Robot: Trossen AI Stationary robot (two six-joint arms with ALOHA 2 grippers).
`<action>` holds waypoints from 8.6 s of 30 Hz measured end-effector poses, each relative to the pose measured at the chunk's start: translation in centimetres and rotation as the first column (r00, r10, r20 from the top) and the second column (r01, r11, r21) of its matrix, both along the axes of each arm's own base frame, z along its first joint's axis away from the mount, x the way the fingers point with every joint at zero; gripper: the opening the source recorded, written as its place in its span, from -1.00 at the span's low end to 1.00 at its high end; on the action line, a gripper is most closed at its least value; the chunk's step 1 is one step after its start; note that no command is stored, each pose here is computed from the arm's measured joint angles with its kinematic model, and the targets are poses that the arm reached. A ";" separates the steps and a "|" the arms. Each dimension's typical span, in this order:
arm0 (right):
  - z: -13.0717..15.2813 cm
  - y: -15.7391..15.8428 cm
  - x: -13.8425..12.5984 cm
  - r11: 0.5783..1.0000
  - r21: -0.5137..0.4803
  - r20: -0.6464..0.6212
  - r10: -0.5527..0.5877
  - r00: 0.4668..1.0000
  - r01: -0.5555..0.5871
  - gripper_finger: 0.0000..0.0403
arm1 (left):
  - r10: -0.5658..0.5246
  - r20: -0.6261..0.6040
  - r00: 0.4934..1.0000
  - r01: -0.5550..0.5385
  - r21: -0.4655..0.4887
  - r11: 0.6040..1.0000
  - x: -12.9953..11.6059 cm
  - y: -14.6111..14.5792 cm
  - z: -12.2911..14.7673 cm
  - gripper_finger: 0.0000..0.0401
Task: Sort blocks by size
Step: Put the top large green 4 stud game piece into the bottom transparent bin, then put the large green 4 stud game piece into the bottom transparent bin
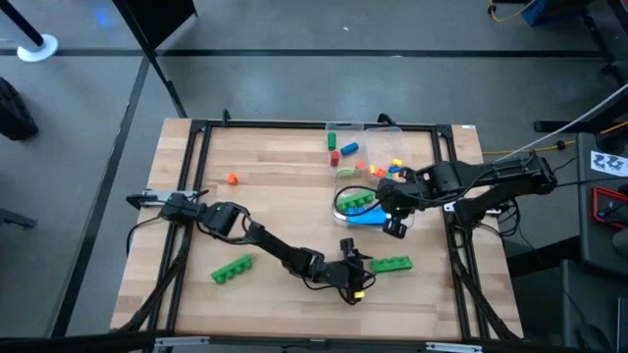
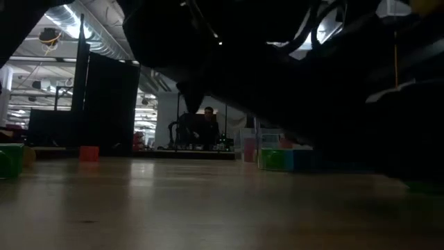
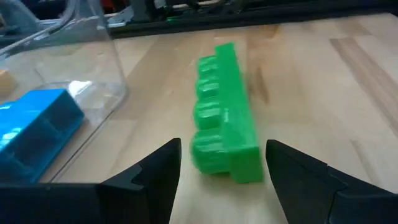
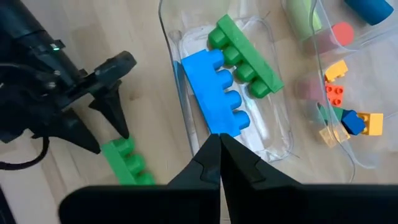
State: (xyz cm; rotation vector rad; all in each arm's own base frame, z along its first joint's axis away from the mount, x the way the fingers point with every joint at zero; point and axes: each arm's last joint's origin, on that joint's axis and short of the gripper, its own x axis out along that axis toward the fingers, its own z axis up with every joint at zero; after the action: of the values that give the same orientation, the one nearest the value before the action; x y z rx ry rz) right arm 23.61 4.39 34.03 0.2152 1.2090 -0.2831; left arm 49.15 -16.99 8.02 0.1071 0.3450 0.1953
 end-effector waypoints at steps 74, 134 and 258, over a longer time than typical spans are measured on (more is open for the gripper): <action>-0.4 4.7 -2.9 0.991 0.115 -0.166 -0.053 0.985 0.073 -0.97 | 0.158 0.010 0.987 -0.145 -0.348 0.926 1.7 6.2 -0.9 -0.58; -22.6 13.6 -8.0 0.923 0.162 0.303 -0.384 0.872 0.350 -0.97 | 0.125 0.007 0.992 -0.115 -0.344 0.932 1.7 5.7 -0.9 -0.95; -7.5 14.7 -7.2 0.999 0.041 0.336 0.012 0.942 -0.027 -0.26 | -0.286 -0.738 0.611 -0.447 -0.620 0.644 -28.9 10.1 8.3 -0.32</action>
State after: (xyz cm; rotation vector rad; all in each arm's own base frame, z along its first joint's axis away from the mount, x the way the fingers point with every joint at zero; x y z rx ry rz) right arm 16.40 19.12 26.57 0.2787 0.8785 -0.1924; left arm 20.28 -6.85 16.30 -0.7379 1.3441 0.0697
